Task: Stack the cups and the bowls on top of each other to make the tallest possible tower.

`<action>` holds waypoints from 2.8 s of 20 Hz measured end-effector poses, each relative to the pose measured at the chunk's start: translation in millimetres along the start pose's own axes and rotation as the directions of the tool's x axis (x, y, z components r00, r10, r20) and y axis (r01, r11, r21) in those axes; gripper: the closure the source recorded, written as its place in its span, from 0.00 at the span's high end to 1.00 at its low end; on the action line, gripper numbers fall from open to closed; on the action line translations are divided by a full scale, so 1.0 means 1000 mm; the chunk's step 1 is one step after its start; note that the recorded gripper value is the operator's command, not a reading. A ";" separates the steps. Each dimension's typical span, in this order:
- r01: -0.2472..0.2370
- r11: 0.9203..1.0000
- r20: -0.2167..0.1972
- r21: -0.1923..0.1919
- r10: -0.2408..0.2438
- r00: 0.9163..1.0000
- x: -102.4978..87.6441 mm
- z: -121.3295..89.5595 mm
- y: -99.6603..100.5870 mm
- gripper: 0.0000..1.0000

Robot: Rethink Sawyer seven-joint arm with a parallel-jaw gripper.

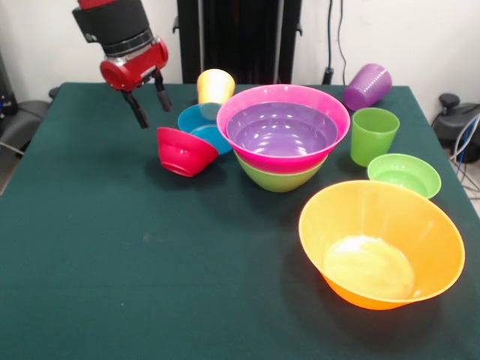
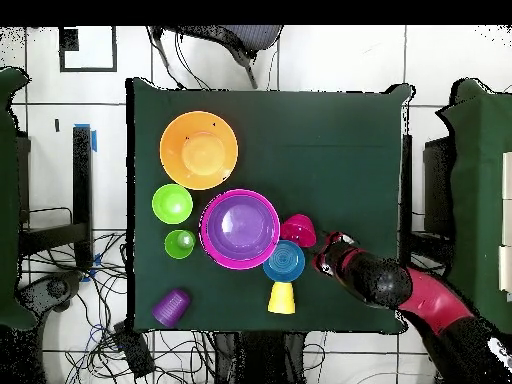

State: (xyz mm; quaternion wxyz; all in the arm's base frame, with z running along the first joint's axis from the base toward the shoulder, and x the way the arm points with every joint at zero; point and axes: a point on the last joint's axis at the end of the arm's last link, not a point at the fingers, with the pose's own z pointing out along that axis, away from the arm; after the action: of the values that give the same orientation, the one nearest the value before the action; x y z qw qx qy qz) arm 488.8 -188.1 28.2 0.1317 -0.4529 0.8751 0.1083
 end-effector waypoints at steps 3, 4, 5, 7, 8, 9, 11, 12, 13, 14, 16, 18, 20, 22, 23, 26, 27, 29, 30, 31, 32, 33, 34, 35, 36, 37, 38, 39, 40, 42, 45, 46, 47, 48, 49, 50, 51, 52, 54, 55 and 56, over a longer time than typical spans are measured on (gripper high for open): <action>0.004 1.000 0.017 0.007 -0.004 1.000 -0.003 -0.003 -0.002 1.00; 0.008 1.000 0.022 0.010 -0.008 1.000 -0.005 -0.004 -0.003 1.00; 0.012 1.000 0.028 0.013 -0.013 1.000 -0.008 -0.005 -0.004 1.00; 0.023 1.000 0.042 0.019 -0.024 0.999 -0.015 -0.006 -0.006 1.00; 0.031 0.999 0.052 0.025 -0.032 0.998 -0.020 -0.006 -0.007 1.00; 0.034 0.999 0.056 0.029 -0.036 0.998 -0.022 -0.007 -0.007 1.00; 0.049 0.998 0.077 0.049 -0.053 0.996 -0.033 -0.008 -0.010 1.00; 0.054 0.997 0.085 0.059 -0.059 0.995 -0.037 -0.009 -0.012 1.00; 0.057 0.996 0.089 0.066 -0.063 0.994 -0.039 -0.009 -0.013 1.00; 0.060 0.996 0.094 0.072 -0.067 0.993 -0.042 -0.009 -0.014 1.00; 0.063 0.995 0.099 0.081 -0.070 0.993 -0.044 -0.010 -0.015 1.00; 0.061 0.993 0.104 0.103 -0.072 0.992 -0.046 -0.010 -0.018 1.00; 0.062 0.991 0.106 0.115 -0.075 0.992 -0.047 -0.009 -0.019 1.00; 0.066 0.990 0.105 0.126 -0.079 0.991 -0.050 -0.008 -0.020 1.00; 0.069 0.989 0.104 0.129 -0.082 0.991 -0.051 -0.007 -0.019 1.00; 0.078 0.988 0.096 0.133 -0.091 0.991 -0.055 -0.006 -0.018 1.00; 0.080 0.988 0.093 0.133 -0.093 0.991 -0.056 -0.006 -0.018 1.00; 0.095 0.987 0.078 0.129 -0.105 0.991 -0.060 -0.004 -0.015 1.00; 0.100 0.987 0.073 0.128 -0.109 0.991 -0.061 -0.004 -0.014 1.00; 0.103 0.986 0.068 0.128 -0.113 0.991 -0.062 -0.003 -0.013 1.00; 0.106 0.986 0.064 0.127 -0.115 0.991 -0.063 -0.003 -0.013 1.00; 0.110 0.986 0.057 0.124 -0.118 0.991 -0.063 -0.002 -0.011 1.00; 0.111 0.986 0.054 0.123 -0.119 0.991 -0.063 -0.002 -0.011 1.00; 0.112 0.986 0.051 0.122 -0.119 0.992 -0.063 -0.001 -0.010 1.00; 0.112 0.986 0.045 0.121 -0.118 0.992 -0.062 -0.001 -0.010 1.00; 0.112 0.986 0.043 0.122 -0.118 0.992 -0.061 -0.002 -0.010 1.00; 0.111 0.986 0.042 0.122 -0.117 0.992 -0.061 -0.002 -0.010 1.00; 0.110 0.986 0.039 0.124 -0.116 0.993 -0.060 -0.003 -0.010 1.00; 0.109 0.986 0.036 0.125 -0.115 0.993 -0.059 -0.003 -0.010 1.00; 0.107 0.986 0.032 0.125 -0.112 0.993 -0.056 -0.004 -0.011 1.00; 0.101 0.987 0.022 0.121 -0.105 0.994 -0.052 -0.003 -0.009 1.00; 0.101 0.988 0.021 0.120 -0.104 0.994 -0.051 -0.002 -0.009 1.00; 0.102 0.988 0.017 0.119 -0.105 0.994 -0.050 -0.002 -0.008 1.00; 0.105 0.988 0.008 0.115 -0.106 0.994 -0.047 0.000 -0.006 1.00; 0.106 0.988 0.005 0.114 -0.107 0.994 -0.046 0.000 -0.005 1.00; 0.108 0.988 0.001 0.113 -0.108 0.994 -0.045 0.001 -0.004 1.00; 0.115 0.987 -0.011 0.110 -0.115 0.993 -0.042 0.002 -0.002 1.00; 0.123 0.987 -0.020 0.108 -0.121 0.992 -0.040 0.003 0.000 1.00; 0.134 0.985 -0.032 0.105 -0.132 0.991 -0.038 0.006 0.002 1.00; 0.147 0.984 -0.044 0.100 -0.143 0.989 -0.037 0.010 0.004 1.00; 0.153 0.984 -0.049 0.096 -0.148 0.988 -0.036 0.012 0.006 1.00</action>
State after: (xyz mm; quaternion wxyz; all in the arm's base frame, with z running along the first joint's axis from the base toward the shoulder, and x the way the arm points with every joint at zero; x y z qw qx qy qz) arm 505.4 -153.2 28.8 0.1436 -0.5128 0.8452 0.0451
